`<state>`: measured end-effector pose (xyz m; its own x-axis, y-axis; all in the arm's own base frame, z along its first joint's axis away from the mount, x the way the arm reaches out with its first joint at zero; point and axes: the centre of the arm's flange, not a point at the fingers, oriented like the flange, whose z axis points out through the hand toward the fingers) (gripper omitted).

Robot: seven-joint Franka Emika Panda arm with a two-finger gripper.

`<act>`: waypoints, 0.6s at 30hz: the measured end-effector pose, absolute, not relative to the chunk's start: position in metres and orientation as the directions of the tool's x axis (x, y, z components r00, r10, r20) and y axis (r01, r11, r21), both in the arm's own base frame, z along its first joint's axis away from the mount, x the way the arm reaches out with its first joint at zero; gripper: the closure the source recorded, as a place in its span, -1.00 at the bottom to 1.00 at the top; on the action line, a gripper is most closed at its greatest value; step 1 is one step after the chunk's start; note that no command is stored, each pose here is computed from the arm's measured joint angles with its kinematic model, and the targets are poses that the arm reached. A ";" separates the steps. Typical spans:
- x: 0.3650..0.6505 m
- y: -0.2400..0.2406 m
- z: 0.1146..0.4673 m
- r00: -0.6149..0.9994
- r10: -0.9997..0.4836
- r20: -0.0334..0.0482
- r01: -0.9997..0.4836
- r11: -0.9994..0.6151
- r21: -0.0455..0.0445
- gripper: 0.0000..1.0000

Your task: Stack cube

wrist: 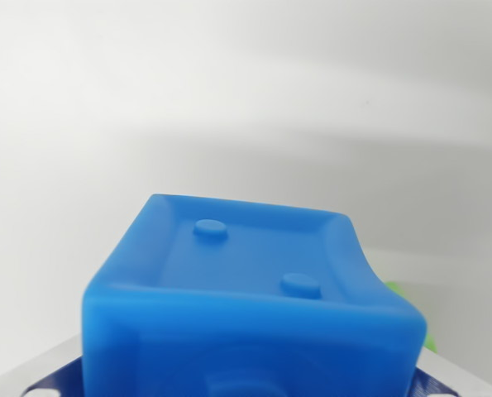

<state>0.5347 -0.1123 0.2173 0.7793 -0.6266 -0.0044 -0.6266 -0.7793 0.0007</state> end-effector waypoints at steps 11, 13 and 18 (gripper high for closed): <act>0.519 -0.128 0.221 0.817 -0.576 -0.005 -0.576 -0.817 0.001 1.00; 0.516 -0.131 0.222 0.824 -0.566 -0.006 -0.566 -0.824 0.001 1.00; 0.510 -0.137 0.224 0.838 -0.545 -0.005 -0.545 -0.838 0.000 1.00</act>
<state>0.5104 -0.1374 0.2237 0.8382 -0.5453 -0.0047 -0.5454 -0.8382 0.0002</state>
